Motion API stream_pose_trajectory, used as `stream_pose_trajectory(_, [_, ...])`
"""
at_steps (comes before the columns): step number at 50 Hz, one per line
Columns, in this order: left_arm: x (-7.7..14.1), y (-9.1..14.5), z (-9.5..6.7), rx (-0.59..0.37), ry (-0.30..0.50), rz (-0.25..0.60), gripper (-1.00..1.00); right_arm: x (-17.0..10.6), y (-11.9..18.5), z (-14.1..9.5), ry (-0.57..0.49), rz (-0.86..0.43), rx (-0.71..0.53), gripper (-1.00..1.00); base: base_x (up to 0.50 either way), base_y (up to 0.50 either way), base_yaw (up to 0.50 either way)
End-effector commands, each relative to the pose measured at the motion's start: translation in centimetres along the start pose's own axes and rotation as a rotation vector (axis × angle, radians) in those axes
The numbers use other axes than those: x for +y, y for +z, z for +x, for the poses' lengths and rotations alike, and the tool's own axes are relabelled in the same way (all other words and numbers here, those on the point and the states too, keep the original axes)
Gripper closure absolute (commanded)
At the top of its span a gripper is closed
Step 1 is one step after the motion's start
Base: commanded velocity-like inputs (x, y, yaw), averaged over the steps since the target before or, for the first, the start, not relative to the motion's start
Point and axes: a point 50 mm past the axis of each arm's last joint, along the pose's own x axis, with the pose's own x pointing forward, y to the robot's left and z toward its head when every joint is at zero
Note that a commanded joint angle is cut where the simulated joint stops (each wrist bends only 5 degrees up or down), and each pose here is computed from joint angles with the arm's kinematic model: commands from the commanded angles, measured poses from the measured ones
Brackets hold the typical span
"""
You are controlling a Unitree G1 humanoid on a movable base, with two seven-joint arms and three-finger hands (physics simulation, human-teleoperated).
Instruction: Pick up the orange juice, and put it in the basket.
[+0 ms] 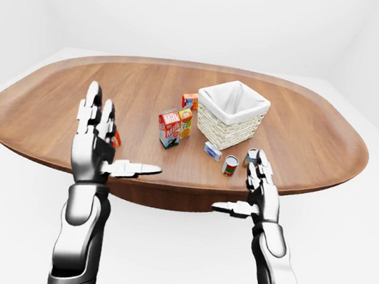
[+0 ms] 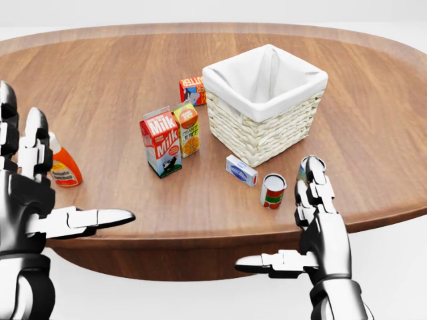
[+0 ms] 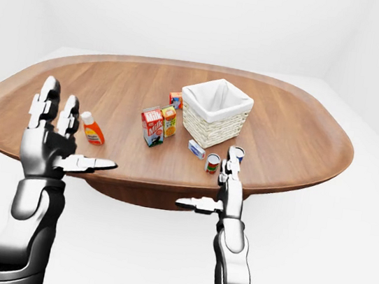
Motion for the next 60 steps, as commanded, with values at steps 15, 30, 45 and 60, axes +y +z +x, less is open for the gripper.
stream_pose_trajectory(15, [1.6,4.9,-0.3,-0.204,0.091,-0.094,-1.00,1.5,6.7,-0.9,-0.127,0.289,-0.341,-1.00,0.00,0.00,0.00])
stream_pose_trajectory(30, [1.8,4.8,-0.3,-0.196,0.110,-0.106,-1.00,2.3,11.0,-2.5,-0.071,0.261,-0.487,-1.00,0.00,0.00,0.00])
stream_pose_trajectory(45, [1.6,4.6,-0.4,-0.190,0.077,-0.089,-1.00,4.2,10.2,-3.5,0.060,0.163,-0.447,-1.00,0.00,0.00,0.00])
stream_pose_trajectory(60, [1.6,4.6,-0.3,-0.192,0.083,-0.089,-1.00,3.7,12.9,-4.4,-0.028,0.468,-0.499,-1.00,0.00,0.00,0.00])
